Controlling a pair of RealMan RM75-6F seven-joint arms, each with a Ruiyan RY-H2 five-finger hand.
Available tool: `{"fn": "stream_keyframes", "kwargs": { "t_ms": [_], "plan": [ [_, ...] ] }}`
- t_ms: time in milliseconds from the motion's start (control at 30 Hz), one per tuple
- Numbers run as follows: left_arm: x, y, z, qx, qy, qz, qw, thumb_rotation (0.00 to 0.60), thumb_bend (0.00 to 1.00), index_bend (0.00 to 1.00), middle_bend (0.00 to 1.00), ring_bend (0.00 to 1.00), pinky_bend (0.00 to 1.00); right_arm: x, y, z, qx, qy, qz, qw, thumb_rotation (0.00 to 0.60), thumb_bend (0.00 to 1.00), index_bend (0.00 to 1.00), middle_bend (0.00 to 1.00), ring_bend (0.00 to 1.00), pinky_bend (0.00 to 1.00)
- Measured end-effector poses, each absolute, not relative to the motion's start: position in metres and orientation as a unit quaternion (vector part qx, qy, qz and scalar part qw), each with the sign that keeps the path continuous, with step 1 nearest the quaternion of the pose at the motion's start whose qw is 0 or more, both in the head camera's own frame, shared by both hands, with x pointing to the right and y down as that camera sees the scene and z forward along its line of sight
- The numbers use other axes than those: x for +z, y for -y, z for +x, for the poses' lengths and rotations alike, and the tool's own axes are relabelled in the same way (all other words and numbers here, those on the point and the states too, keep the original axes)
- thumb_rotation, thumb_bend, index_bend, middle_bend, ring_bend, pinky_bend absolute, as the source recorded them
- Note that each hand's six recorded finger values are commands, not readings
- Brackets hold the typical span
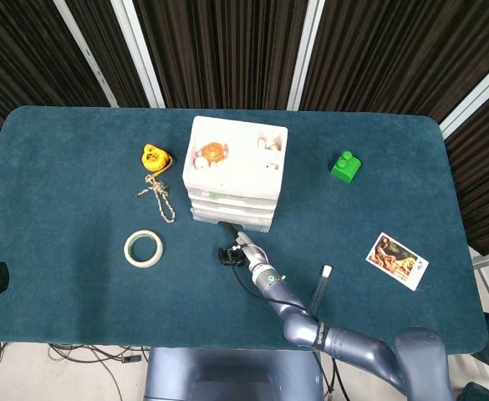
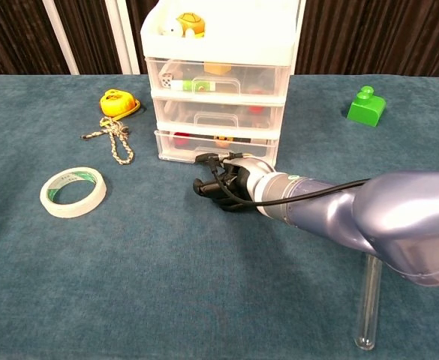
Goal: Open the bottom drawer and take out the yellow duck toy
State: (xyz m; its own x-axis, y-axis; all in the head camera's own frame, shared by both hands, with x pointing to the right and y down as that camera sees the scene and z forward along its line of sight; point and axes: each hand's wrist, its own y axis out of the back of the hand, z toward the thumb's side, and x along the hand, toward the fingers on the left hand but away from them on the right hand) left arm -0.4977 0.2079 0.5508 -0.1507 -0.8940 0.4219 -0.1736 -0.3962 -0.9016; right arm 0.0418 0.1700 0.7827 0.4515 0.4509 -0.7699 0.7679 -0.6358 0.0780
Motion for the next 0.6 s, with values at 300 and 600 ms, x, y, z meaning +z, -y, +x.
{"fn": "stream_keyframes", "kwargs": {
  "t_ms": [300, 600],
  "plan": [
    [0.551, -0.208, -0.498, -0.604, -0.46, -0.578, 0.299, 0.6, 0.58, 0.04, 0.0, 0.0, 0.0, 0.779, -0.182, 0.043, -0.371, -0.356, 0.831, 0.213, 0.6, 0.66, 0.15, 1.0, 1.0, 1.0],
    [0.552, -0.208, -0.499, -0.606, -0.459, -0.576, 0.3, 0.6, 0.58, 0.04, 0.0, 0.0, 0.0, 0.772, -0.194, 0.042, -0.368, -0.341, 0.84, 0.209, 0.6, 0.66, 0.15, 1.0, 1.0, 1.0]
  ]
}}
